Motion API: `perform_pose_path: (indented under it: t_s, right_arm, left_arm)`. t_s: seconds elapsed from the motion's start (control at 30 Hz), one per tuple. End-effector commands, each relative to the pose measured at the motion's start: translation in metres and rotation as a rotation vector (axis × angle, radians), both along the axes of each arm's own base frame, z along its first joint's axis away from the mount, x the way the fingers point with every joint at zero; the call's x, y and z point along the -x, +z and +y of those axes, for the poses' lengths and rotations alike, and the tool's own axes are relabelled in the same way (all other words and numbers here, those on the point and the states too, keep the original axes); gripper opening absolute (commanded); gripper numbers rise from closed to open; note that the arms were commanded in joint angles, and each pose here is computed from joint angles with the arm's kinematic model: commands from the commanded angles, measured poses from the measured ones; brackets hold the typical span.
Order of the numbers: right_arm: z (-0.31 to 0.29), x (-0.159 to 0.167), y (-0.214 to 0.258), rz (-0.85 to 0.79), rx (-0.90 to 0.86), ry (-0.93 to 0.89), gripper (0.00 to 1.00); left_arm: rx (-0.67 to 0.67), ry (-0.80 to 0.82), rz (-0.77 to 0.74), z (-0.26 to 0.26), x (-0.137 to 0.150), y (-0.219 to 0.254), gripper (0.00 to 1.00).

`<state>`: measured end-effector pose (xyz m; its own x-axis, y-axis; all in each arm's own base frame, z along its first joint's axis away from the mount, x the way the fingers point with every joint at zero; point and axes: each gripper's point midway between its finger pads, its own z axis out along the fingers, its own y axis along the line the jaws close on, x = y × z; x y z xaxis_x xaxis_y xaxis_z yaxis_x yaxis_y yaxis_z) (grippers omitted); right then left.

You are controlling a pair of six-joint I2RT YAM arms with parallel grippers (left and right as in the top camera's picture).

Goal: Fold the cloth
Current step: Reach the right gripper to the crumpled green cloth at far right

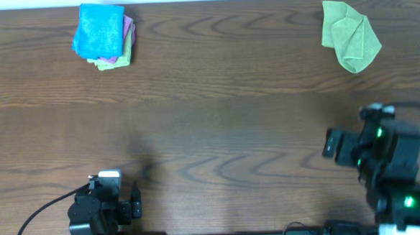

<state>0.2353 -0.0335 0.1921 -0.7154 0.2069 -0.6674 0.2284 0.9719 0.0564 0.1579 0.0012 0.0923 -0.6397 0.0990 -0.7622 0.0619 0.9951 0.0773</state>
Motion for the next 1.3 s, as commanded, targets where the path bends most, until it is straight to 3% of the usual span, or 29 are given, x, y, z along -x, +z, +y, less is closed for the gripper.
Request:
perform_pose_path:
  t_s: [0.0, 0.23, 0.5, 0.73, 0.87, 1.07, 1.27]
  right_arm:
    - [-0.013, -0.022, 0.023, 0.01, -0.005, -0.07, 0.99]
    - [-0.035, -0.079, 0.053, 0.04, 0.031, -0.139, 0.99]
    - [-0.077, -0.138, 0.047, 0.09, 0.046, -0.253, 0.99]
    - [-0.12, -0.189, 0.019, 0.052, 0.036, -0.334, 0.99]
    - [-0.131, -0.199, -0.002, 0.074, 0.036, -0.35, 0.99]
    - [-0.129, -0.243, -0.042, 0.032, -0.031, -0.279, 0.99]
    - [-0.129, -0.272, -0.086, 0.019, -0.071, -0.248, 0.89]
  left_arm:
    - [-0.012, -0.016, 0.02, -0.001, 0.002, -0.007, 0.95]
    - [-0.012, -0.015, 0.02, -0.001, 0.002, -0.007, 0.95]
    - [-0.012, -0.016, 0.02, -0.001, 0.002, -0.007, 0.95]
    - [-0.012, -0.016, 0.02, -0.001, 0.002, -0.007, 0.95]
    - [-0.012, -0.016, 0.02, -0.001, 0.002, -0.007, 0.95]
    - [-0.012, -0.016, 0.02, -0.001, 0.002, -0.007, 0.95]
    - [-0.012, -0.015, 0.02, -0.001, 0.002, -0.007, 0.95]
